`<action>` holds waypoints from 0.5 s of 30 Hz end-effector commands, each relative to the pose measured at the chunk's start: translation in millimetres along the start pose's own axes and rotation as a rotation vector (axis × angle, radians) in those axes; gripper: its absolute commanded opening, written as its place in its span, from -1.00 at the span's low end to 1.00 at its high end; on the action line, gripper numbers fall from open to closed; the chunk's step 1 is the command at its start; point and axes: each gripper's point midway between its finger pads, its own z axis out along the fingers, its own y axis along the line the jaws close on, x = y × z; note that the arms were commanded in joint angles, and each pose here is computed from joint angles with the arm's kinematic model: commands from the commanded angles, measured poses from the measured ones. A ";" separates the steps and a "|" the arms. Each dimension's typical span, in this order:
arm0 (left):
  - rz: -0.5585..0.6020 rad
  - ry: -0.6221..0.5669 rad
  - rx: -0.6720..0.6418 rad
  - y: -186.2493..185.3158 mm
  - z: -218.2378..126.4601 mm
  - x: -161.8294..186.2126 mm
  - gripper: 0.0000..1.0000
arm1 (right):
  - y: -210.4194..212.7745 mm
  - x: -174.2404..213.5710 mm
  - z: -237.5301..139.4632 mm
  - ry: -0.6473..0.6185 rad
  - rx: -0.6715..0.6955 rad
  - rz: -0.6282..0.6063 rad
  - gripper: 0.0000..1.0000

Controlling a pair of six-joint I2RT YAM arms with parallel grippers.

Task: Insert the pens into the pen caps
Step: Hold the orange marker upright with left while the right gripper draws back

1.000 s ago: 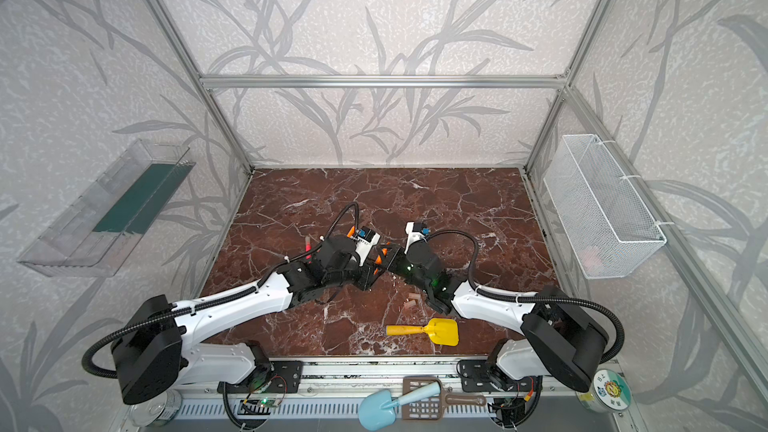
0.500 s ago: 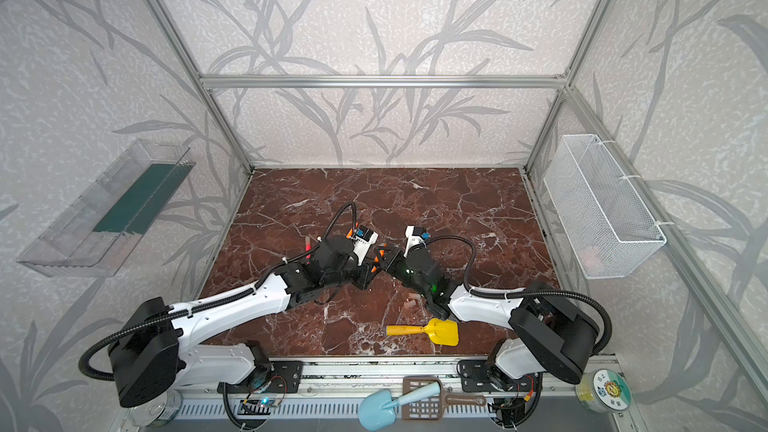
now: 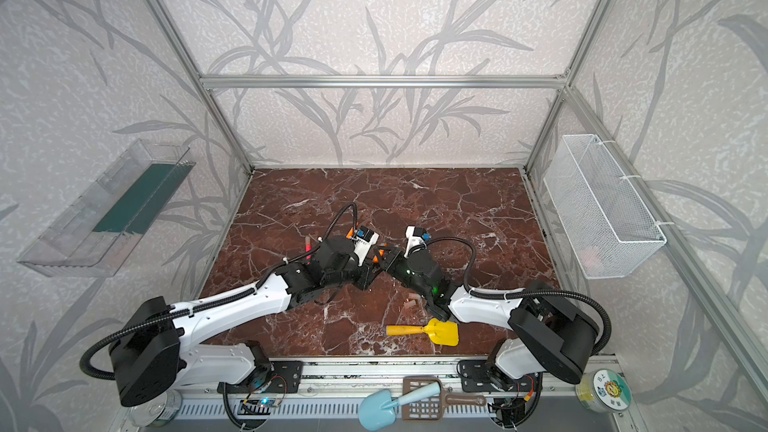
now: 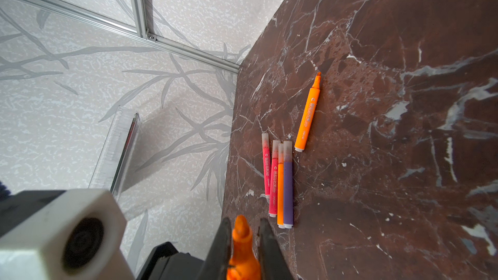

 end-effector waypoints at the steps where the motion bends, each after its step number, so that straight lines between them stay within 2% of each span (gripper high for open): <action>1: 0.017 -0.014 0.028 -6.9 1.4 -4.3 -0.40 | 6.0 4.9 1.1 0.012 -0.034 0.009 -0.97; 4: 0.014 -0.017 0.027 -6.8 1.6 -5.0 -0.58 | 4.9 5.0 0.5 0.012 -0.030 0.008 -0.98; 6: 0.013 -0.017 0.021 -5.8 1.2 -4.8 -0.81 | 3.2 5.0 -0.3 0.010 -0.026 0.008 -0.98; 8: 0.005 -0.025 0.013 -4.0 -0.7 -5.2 -0.94 | 1.1 4.8 -0.6 0.008 -0.018 0.003 -0.92; 10: 0.001 -0.035 0.014 -3.9 -1.9 -6.4 -0.98 | -1.8 4.5 -1.5 0.005 -0.004 -0.006 -0.70; 15: -0.022 -0.056 -0.055 9.1 -6.2 -10.0 -1.00 | -14.4 -3.7 -13.6 -0.036 0.069 -0.064 0.46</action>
